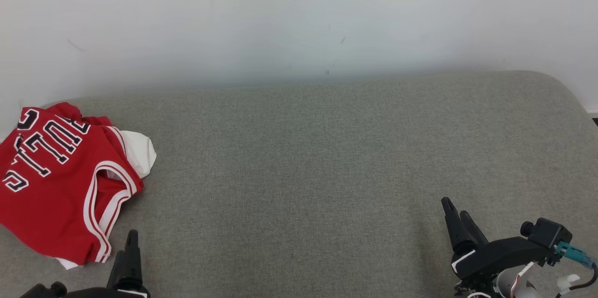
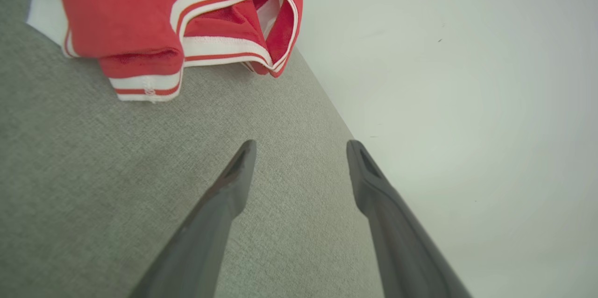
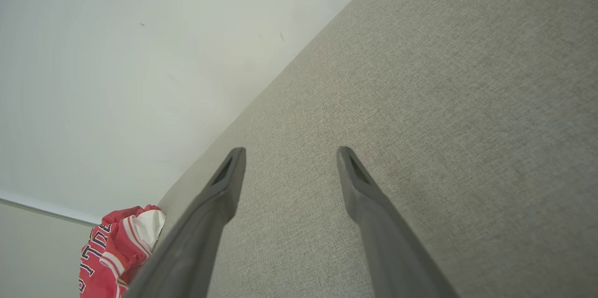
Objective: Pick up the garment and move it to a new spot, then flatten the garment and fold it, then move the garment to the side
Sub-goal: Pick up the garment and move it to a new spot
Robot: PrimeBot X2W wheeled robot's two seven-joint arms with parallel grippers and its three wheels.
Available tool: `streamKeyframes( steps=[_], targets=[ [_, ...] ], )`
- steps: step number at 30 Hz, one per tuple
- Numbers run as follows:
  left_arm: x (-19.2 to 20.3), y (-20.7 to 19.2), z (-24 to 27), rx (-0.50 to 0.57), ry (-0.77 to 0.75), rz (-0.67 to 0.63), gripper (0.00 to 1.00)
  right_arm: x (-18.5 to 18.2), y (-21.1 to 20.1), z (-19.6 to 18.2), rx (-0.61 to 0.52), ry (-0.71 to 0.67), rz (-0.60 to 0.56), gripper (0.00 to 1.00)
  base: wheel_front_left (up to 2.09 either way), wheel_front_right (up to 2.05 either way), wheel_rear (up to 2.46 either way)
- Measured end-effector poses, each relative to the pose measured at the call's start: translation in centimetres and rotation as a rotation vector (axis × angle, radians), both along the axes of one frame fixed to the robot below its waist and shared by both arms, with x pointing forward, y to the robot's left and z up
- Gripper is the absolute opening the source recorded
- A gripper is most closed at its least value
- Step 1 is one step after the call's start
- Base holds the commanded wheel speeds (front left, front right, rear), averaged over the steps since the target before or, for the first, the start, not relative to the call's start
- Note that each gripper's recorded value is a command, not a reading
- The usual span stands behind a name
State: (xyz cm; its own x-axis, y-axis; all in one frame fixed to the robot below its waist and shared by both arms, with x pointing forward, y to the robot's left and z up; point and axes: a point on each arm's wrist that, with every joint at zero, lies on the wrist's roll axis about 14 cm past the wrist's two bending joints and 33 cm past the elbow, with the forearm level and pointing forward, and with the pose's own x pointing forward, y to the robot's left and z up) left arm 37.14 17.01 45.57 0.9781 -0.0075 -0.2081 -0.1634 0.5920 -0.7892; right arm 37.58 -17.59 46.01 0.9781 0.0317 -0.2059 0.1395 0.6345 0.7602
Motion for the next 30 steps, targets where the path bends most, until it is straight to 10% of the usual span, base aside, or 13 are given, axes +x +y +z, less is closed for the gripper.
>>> streamKeyframes(
  steps=[30],
  targets=[
    [0.6,0.6,2.0,0.488,-0.067,-0.024,1.0,0.3,-0.3,1.4,-0.492,-0.069,0.07,1.0,0.0,0.0,0.0]
  ],
)
